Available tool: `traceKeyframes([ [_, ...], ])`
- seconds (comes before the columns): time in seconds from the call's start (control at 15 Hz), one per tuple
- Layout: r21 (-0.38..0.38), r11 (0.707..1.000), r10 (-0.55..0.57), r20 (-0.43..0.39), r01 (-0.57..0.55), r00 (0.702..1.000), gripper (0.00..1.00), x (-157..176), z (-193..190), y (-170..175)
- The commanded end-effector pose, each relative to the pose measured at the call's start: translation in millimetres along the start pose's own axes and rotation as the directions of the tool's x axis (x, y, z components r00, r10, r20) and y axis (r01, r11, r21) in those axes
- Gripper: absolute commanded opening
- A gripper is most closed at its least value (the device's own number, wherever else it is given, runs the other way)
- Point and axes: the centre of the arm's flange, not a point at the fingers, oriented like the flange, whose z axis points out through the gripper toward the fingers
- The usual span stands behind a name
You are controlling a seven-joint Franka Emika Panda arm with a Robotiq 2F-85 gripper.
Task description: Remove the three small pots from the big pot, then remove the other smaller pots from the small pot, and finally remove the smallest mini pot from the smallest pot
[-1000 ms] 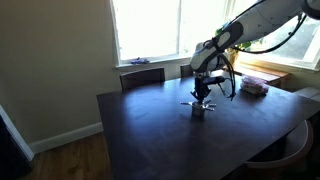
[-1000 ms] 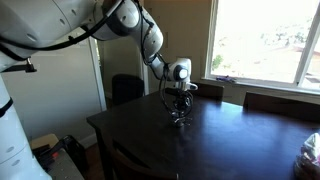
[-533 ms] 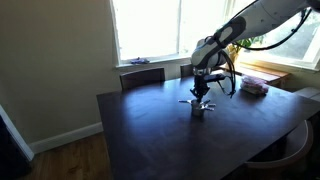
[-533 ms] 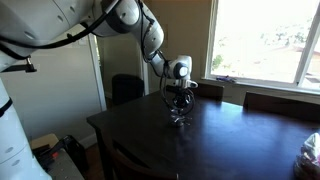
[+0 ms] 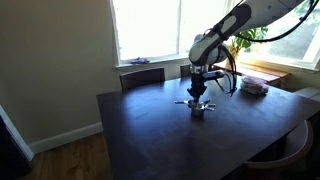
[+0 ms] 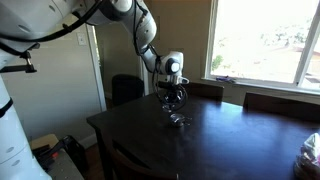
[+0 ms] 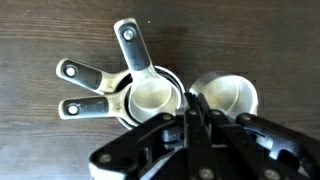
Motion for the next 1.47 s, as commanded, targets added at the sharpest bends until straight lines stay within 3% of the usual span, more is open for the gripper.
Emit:
traceKeyframes([
  [0.0,-0.046,0.995,-0.083,0.003,0.083,0.997,0.03,-52.3,7.3,-36.5],
  [0.33,-0.097,0.982,-0.163,0.013,0.163,0.987,0.03,-78.2,49.8,-74.3],
  [0.67,-0.123,0.971,-0.208,-0.019,0.204,0.978,0.01,-99.4,57.9,-76.1],
  [0.8,-0.130,0.969,-0.217,-0.039,0.210,0.975,0.30,-103.2,51.9,-70.8],
  [1.4,-0.132,0.975,-0.189,-0.060,0.180,0.980,0.87,-112.7,-4.8,-54.3],
])
